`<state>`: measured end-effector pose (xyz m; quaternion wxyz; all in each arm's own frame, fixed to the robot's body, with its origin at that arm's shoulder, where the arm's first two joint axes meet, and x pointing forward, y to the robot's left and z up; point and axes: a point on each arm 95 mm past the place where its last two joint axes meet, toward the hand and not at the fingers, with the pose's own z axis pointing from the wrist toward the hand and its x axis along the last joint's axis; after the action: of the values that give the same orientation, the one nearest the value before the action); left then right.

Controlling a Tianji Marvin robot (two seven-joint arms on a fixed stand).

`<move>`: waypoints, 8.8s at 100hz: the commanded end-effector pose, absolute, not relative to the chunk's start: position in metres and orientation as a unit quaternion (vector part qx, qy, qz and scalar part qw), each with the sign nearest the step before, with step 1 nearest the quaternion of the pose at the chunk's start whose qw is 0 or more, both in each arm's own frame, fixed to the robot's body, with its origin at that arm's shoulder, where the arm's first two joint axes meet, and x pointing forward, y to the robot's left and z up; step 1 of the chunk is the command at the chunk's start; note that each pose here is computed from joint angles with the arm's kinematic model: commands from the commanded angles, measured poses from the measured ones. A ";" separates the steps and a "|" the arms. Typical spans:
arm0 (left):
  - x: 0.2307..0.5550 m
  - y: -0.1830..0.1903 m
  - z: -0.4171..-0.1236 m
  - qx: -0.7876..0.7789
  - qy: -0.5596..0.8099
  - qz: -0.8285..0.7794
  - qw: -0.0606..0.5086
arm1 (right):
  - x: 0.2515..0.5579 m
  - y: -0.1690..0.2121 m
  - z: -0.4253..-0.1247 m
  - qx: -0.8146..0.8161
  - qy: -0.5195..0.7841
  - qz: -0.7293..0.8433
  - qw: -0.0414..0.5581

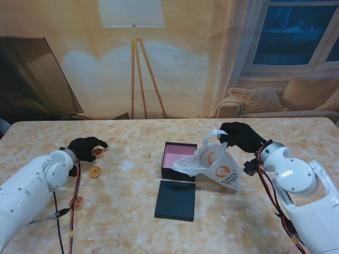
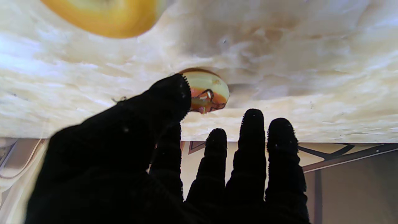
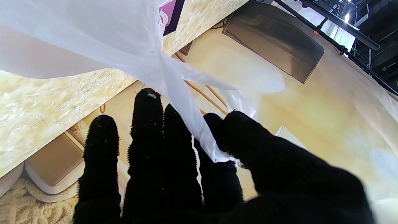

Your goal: Pack mini donuts into a plastic bag, tie the opening and put the bag into the gift box

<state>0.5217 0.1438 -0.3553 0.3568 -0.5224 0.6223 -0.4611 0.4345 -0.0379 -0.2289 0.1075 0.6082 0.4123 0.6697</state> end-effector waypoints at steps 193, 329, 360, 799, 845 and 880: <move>0.506 0.096 -0.300 -0.478 0.575 -0.569 0.343 | 0.431 -0.035 -0.231 0.606 0.417 0.670 0.104; 0.442 -0.181 -0.214 -0.531 0.519 -0.669 0.040 | 0.431 -0.032 -0.228 0.609 0.400 0.678 0.095; 0.430 -0.200 -0.227 -0.569 0.485 -0.661 0.065 | 0.429 -0.032 -0.227 0.606 0.396 0.683 0.094; 0.473 0.140 -0.358 -0.564 0.664 -0.396 0.291 | 0.421 -0.030 -0.226 0.602 0.399 0.686 0.089; 0.463 0.140 -0.368 -0.559 0.669 -0.385 0.302 | 0.420 -0.030 -0.225 0.601 0.399 0.687 0.091; 0.459 0.140 -0.362 -0.563 0.660 -0.394 0.304 | 0.420 -0.031 -0.225 0.600 0.400 0.687 0.091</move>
<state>0.4690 0.1406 -0.3492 0.3160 -0.5542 0.6554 -0.4044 0.4232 -0.0341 -0.2218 0.0986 0.5995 0.3944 0.6894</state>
